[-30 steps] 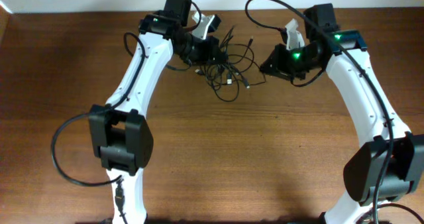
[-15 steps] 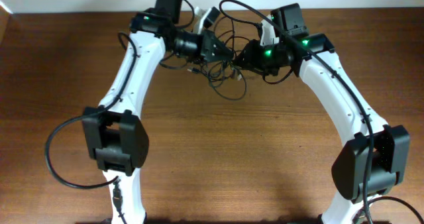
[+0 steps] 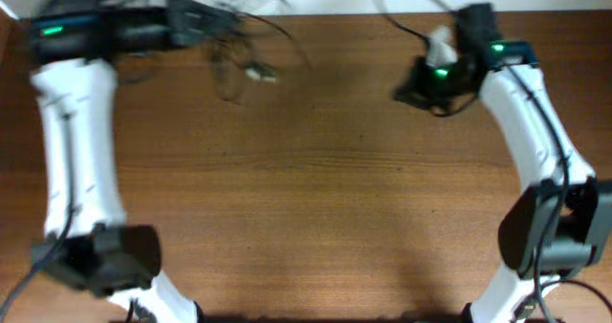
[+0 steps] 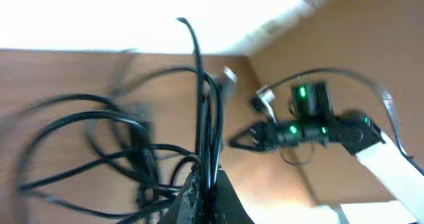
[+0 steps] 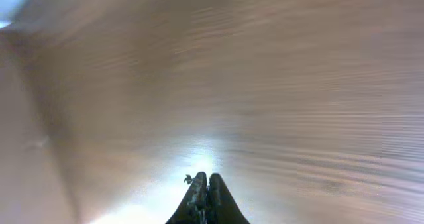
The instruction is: Untangle cables
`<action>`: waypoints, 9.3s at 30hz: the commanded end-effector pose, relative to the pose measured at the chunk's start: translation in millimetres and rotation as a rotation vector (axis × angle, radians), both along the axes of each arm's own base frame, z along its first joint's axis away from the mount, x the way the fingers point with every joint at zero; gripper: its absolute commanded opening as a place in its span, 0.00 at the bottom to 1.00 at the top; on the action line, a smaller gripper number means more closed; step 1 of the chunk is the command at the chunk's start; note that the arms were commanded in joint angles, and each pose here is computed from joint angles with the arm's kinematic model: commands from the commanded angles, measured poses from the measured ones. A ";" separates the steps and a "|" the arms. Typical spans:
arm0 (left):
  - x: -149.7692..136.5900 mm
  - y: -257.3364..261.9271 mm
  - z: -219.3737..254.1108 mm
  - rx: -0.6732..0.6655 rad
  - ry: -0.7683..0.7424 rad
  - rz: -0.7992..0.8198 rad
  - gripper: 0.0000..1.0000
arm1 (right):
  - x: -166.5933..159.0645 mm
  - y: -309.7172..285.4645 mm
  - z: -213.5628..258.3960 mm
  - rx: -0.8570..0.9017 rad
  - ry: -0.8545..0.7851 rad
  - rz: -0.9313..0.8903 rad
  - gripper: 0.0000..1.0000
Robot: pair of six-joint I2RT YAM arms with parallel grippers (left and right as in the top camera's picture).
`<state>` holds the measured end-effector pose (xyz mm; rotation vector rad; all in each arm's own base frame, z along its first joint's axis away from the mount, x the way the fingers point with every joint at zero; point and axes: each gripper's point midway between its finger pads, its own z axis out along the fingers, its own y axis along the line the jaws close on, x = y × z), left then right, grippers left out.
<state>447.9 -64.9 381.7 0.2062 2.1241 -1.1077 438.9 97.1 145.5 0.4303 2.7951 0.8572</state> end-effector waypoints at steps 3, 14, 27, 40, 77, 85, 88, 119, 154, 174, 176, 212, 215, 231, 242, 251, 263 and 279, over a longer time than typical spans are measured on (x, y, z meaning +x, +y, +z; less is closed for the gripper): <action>-16.8 -13.9 6.6 0.097 -0.005 0.016 0.00 | -7.3 32.0 24.6 0.127 -0.153 0.247 0.06; -40.9 -93.1 6.8 0.086 -0.018 -0.190 0.07 | -16.3 106.2 104.5 0.464 -0.405 0.477 0.74; -41.1 -120.5 46.7 -0.070 -0.105 -0.276 0.05 | -35.2 176.6 74.6 0.405 -0.272 0.502 0.68; -34.0 -108.6 85.5 -0.181 -0.198 -0.299 0.04 | -31.3 142.9 -5.6 0.168 -0.009 0.309 0.28; -32.5 -110.6 -275.1 0.621 0.617 0.052 0.44 | -61.0 -16.9 11.3 -0.190 0.084 0.185 0.90; -17.8 -129.8 -316.0 0.569 0.523 0.072 0.56 | -61.2 -17.5 10.3 -0.193 0.087 0.184 0.91; -21.5 -146.4 -314.8 0.640 0.394 -0.075 0.60 | -61.2 -18.2 9.9 -0.197 0.087 0.184 0.91; -37.3 -173.3 -371.1 0.763 0.400 -0.223 0.05 | -60.8 -18.6 7.2 -0.200 0.094 0.184 0.91; 5.4 -168.1 -95.5 0.004 0.250 -0.381 0.00 | -24.8 81.9 -46.6 -0.010 0.083 0.023 0.33; 28.3 50.1 -165.8 0.719 0.470 0.255 0.00 | -114.2 56.3 -14.3 -0.104 0.085 0.465 0.05; 22.3 31.6 -164.5 0.635 0.486 0.190 0.12 | -118.4 64.0 -11.9 -0.100 0.067 0.510 0.32; -114.6 -100.7 -242.1 0.746 0.241 -0.218 1.00 | -88.9 -60.2 70.1 -0.188 -0.057 0.025 0.99; -104.1 -113.2 -280.0 0.765 0.278 -0.261 0.94 | -88.9 -60.2 70.1 -0.188 -0.057 0.025 0.99; -116.6 -139.3 -362.9 0.833 0.415 -0.378 0.00 | -91.0 -61.1 68.3 -0.203 -0.058 0.046 0.99; -69.9 -206.6 -171.7 0.351 0.214 -0.438 0.00 | -77.4 36.2 92.4 -0.019 -0.221 0.251 1.00; -73.3 -231.0 -106.5 -0.045 0.199 -0.561 0.00 | -66.8 57.3 84.3 0.079 -0.159 0.204 0.99; -44.7 -212.2 -51.6 -0.288 0.198 -0.552 0.00 | -33.0 50.3 69.9 0.165 -0.178 0.179 0.96; -29.9 -200.1 69.8 -0.541 0.094 -0.554 0.00 | -2.1 52.5 33.0 0.057 -0.221 0.188 0.80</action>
